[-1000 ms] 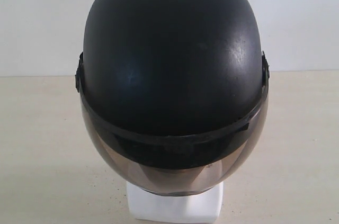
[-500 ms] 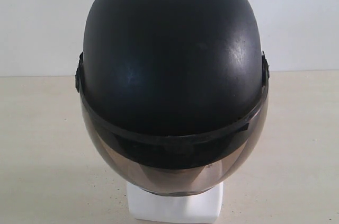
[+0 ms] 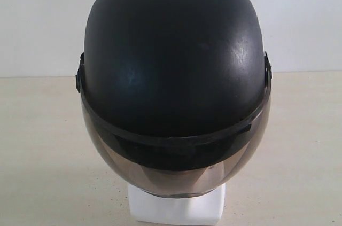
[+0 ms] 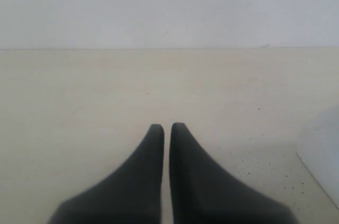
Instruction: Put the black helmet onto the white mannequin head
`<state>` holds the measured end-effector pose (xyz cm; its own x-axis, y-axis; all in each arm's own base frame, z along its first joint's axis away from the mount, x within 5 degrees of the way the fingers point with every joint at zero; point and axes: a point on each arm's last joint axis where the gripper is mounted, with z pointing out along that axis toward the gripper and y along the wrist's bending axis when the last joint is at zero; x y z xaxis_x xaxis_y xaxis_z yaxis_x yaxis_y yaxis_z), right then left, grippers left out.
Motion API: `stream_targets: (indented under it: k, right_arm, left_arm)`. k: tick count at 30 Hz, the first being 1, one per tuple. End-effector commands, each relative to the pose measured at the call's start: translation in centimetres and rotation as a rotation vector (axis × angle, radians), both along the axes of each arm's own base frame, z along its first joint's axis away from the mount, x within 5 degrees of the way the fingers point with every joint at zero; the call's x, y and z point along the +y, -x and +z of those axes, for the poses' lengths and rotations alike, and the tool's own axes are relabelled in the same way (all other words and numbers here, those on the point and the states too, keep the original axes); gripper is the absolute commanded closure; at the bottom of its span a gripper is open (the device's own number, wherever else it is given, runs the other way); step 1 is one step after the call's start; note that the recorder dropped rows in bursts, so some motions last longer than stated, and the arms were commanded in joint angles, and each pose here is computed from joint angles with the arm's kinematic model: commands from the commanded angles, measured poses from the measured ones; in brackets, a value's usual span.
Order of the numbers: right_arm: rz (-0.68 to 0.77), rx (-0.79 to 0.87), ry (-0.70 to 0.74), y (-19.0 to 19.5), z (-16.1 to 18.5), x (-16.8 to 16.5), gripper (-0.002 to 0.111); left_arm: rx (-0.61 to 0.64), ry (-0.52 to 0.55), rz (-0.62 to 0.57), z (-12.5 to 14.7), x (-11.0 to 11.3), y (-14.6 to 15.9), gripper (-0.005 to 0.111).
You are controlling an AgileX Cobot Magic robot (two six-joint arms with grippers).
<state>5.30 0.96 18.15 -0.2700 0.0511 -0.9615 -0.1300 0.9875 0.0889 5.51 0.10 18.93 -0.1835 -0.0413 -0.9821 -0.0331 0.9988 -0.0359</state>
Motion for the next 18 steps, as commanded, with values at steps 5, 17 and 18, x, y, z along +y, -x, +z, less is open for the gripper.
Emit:
stream_targets:
  k: [5,17,18]
  right_arm:
    - [0.0,-0.011,0.011,0.02,0.09,-0.03,0.109]
    - [0.0,-0.011,0.011,0.02,0.09,-0.03,0.109]
    - [0.0,-0.011,0.011,0.02,0.09,-0.03,0.109]
  left_arm:
    - [0.006,-0.016,0.0,-0.13,0.02,0.03,0.102]
    - [0.005,-0.02,0.0,-0.12,0.02,0.03,0.102]
    - [0.005,-0.02,0.0,-0.12,0.02,0.03,0.102]
